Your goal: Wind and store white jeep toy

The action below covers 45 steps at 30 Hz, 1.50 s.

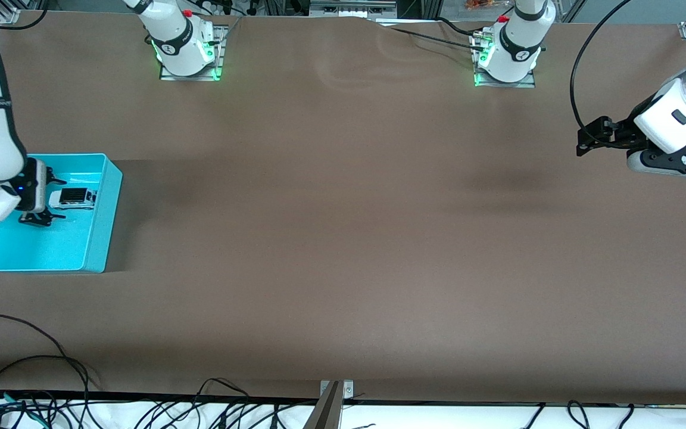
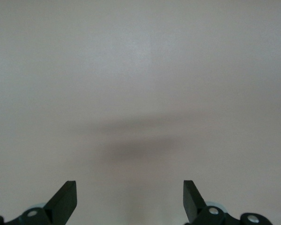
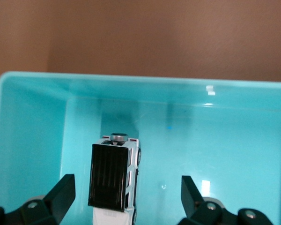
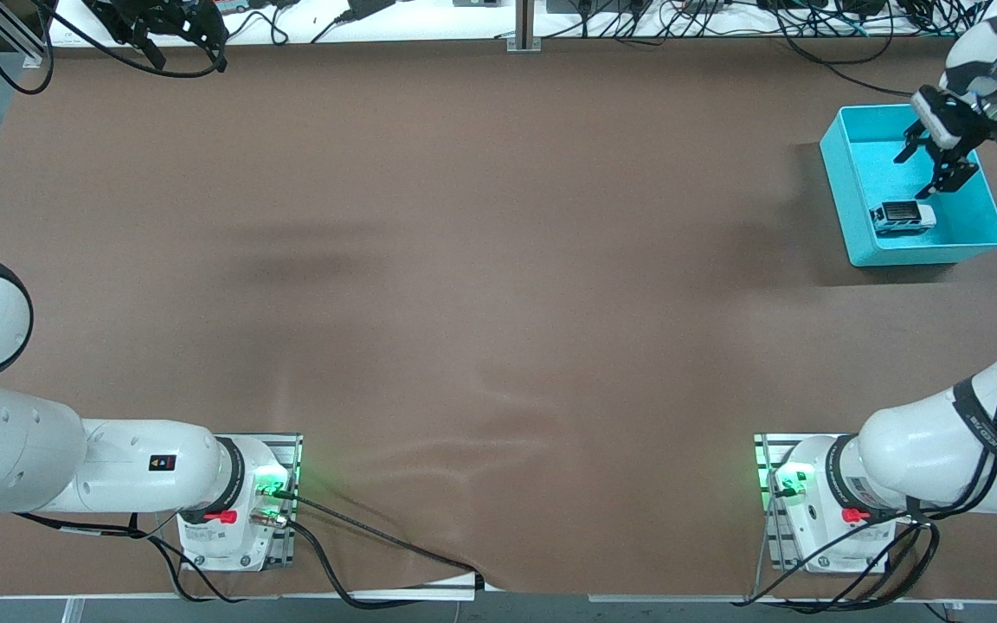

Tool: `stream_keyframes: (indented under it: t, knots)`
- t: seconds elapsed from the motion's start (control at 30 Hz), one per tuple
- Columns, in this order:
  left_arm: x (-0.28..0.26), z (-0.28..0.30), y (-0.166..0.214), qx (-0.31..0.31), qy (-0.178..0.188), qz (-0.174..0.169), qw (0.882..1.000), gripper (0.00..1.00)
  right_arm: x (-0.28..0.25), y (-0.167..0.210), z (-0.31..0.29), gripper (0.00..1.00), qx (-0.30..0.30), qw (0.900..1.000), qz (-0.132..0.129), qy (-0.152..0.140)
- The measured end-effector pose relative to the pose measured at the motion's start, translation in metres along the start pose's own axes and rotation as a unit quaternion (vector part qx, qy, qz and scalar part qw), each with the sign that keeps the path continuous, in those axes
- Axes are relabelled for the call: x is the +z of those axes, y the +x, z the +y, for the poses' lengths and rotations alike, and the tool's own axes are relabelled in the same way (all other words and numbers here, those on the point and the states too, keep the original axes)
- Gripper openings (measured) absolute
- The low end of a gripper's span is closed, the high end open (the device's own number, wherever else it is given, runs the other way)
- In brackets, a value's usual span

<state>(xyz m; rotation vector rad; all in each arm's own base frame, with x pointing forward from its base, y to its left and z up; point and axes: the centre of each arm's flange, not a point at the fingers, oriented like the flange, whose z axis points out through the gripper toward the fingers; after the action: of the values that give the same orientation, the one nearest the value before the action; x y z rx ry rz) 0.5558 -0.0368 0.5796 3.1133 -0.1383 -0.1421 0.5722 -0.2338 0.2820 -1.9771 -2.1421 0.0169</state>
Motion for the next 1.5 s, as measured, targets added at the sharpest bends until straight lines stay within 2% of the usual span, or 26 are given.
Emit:
stream_keyframes:
  t: [0.2, 0.4, 0.57, 0.73, 0.83, 0.93, 0.97, 1.03, 1.33, 1.5]
  knots:
    - [0.0, 0.0, 0.0, 0.0, 0.0, 0.0, 1.0, 1.0, -0.046, 0.016, 0.006, 1.0, 0.039, 0.999, 0.016, 0.009]
    - [0.0, 0.0, 0.0, 0.0, 0.0, 0.0, 1.0, 1.0, -0.097, 0.055, 0.021, 1.0, 0.094, 0.995, 0.022, 0.025]
    - [0.0, 0.0, 0.0, 0.0, 0.0, 0.0, 1.0, 1.0, -0.131, 0.091, 0.03, 1.0, 0.17, 0.984, 0.02, 0.042]
    - [0.0, 0.0, 0.0, 0.0, 0.0, 0.0, 1.0, 1.0, -0.157, 0.125, 0.038, 1.0, 0.242, 0.969, 0.01, 0.042]
    - [0.0, 0.0, 0.0, 0.0, 0.0, 0.0, 1.0, 1.0, -0.171, 0.147, 0.041, 1.0, 0.295, 0.954, 0.004, 0.045]
    - [0.0, 0.0, 0.0, 0.0, 0.0, 0.0, 1.0, 1.0, -0.185, 0.168, 0.042, 1.0, 0.353, 0.934, -0.004, 0.047]
    - [0.0, 0.0, 0.0, 0.0, 0.0, 0.0, 1.0, 1.0, -0.192, 0.179, 0.044, 1.0, 0.385, 0.922, -0.01, 0.043]
    - [0.0, 0.0, 0.0, 0.0, 0.0, 0.0, 1.0, 1.0, -0.198, 0.188, 0.045, 1.0, 0.408, 0.912, -0.015, 0.039]
    - [0.0, 0.0, 0.0, 0.0, 0.0, 0.0, 1.0, 1.0, -0.217, 0.244, 0.048, 1.0, 0.534, 0.844, -0.041, 0.013]
    - [0.0, 0.0, 0.0, 0.0, 0.0, 0.0, 1.0, 1.0, -0.223, 0.264, 0.046, 1.0, 0.559, 0.828, -0.049, 0.003]
